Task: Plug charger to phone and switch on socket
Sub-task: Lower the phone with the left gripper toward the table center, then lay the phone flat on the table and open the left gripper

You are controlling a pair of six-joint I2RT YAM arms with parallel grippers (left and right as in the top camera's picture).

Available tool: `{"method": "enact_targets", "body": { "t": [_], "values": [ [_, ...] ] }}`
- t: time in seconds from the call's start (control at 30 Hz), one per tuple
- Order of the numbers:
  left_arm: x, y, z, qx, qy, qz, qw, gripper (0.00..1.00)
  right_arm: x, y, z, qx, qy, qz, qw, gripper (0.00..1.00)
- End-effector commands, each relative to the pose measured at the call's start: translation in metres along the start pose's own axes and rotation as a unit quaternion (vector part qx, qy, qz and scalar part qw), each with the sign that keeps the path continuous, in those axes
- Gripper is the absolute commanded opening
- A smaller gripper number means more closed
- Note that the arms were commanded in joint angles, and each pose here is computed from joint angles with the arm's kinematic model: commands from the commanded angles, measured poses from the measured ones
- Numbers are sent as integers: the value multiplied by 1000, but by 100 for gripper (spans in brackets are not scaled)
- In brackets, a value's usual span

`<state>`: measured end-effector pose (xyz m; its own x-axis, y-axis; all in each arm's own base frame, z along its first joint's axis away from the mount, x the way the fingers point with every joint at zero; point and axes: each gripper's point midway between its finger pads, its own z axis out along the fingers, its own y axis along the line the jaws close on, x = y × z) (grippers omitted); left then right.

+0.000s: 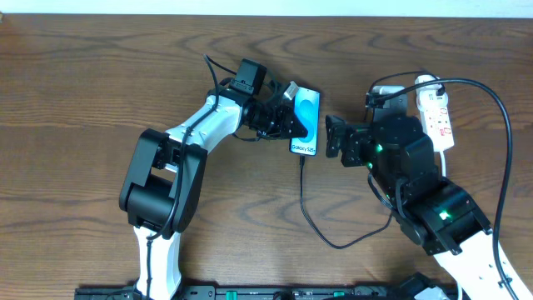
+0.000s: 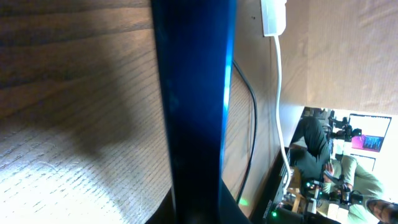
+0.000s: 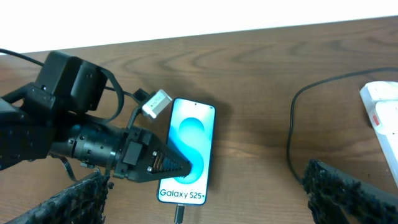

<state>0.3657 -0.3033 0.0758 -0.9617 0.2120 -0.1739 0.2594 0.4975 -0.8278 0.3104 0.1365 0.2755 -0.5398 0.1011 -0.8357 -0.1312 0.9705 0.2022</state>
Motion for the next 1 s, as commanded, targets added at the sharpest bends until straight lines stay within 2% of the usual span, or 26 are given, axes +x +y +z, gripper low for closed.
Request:
{"method": "enact_targets", "body": {
  "t": [0.0, 0.2, 0.33, 0.6, 0.63, 0.8, 0.97],
  "values": [
    [2, -10, -1, 24, 4, 17, 1000, 8, -6, -1, 2, 7, -4, 23, 1000, 98],
    [-5, -6, 2, 19, -7, 6, 1000, 7, -3, -1, 5, 9, 0, 23, 1000, 98],
    [-9, 17, 4, -34, -21, -40, 998, 8, -3, -2, 5, 9, 1, 23, 1000, 98],
    [-7, 22, 9, -29, -16, -27, 999, 7, -3, -2, 5, 9, 1, 23, 1000, 99],
    [-7, 23, 11, -27, -14, -27, 999, 7, -3, -2, 5, 9, 1, 23, 1000, 99],
    [-9, 0, 21, 88, 1, 12, 996, 8, -3, -2, 5, 10, 2, 22, 1000, 99],
    [-7, 7, 28, 100, 8, 8, 995, 7, 0, -3, 5, 12, 7, 21, 1000, 99]
  ]
}}
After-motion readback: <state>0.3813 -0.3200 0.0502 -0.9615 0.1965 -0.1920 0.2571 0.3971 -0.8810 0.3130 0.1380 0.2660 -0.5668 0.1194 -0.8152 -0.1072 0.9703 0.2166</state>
